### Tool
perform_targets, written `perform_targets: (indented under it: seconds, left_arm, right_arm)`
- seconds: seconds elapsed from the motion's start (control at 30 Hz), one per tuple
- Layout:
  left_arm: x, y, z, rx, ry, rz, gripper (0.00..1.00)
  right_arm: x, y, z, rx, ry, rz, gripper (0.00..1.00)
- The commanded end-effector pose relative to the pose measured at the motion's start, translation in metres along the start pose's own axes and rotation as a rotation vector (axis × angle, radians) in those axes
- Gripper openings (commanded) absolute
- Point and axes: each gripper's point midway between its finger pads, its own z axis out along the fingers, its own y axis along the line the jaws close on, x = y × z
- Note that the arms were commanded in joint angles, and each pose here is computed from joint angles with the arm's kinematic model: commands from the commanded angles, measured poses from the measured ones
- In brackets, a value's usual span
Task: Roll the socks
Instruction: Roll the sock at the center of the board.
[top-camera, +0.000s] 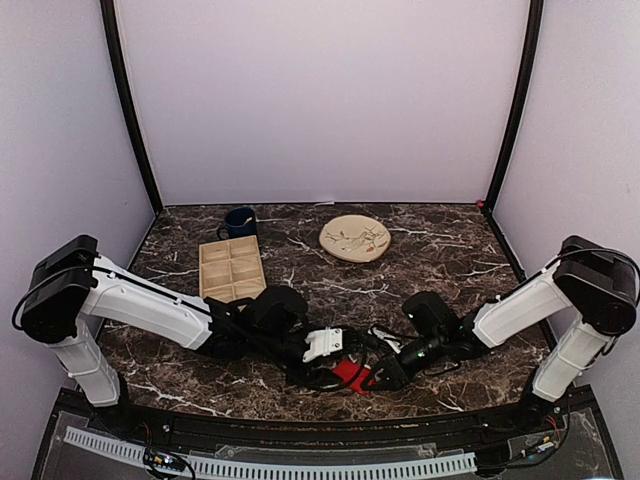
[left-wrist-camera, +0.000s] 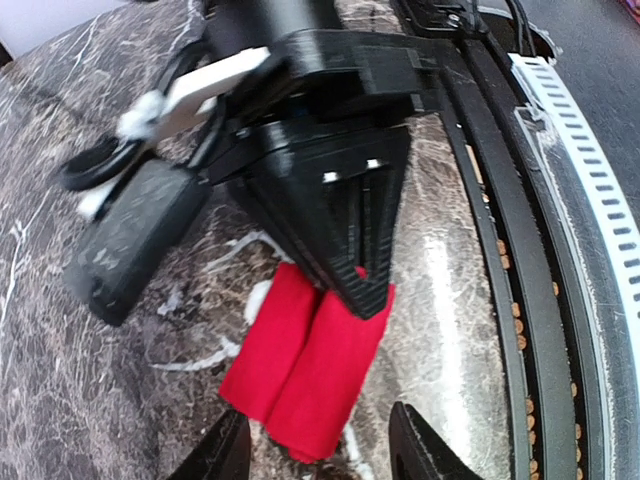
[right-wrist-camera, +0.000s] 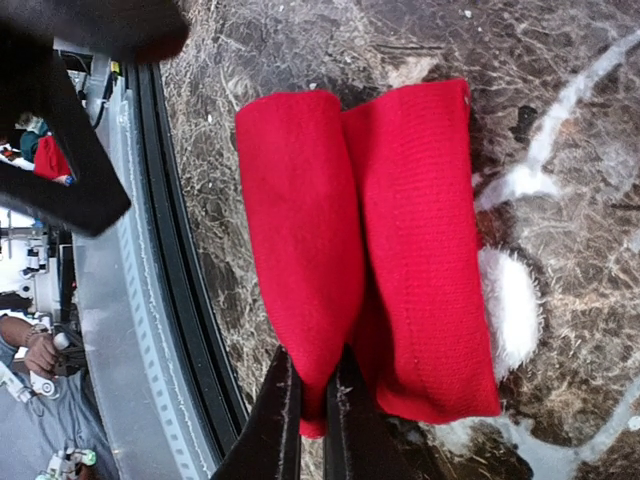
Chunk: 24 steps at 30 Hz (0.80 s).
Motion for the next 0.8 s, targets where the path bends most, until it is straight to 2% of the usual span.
perform_targets:
  seconds: [0.0,0.5,0.77]
  left_arm:
    - [0.001,-0.009,-0.003,-0.02,0.024,0.105,0.5]
    - [0.018,-0.008,0.018,-0.049,0.117,0.243,0.48]
    - [0.017,-0.012,0.022,-0.014,0.121,0.276,0.48]
  right_arm:
    - [0.007,0.0,0.0,-0.057,0.013,0.069,0.0]
    - [0.011,0.005,0.0,-0.147,0.021,0.148,0.0]
    - [0.016,0.004,0.0,-0.175,0.03,0.185,0.0]
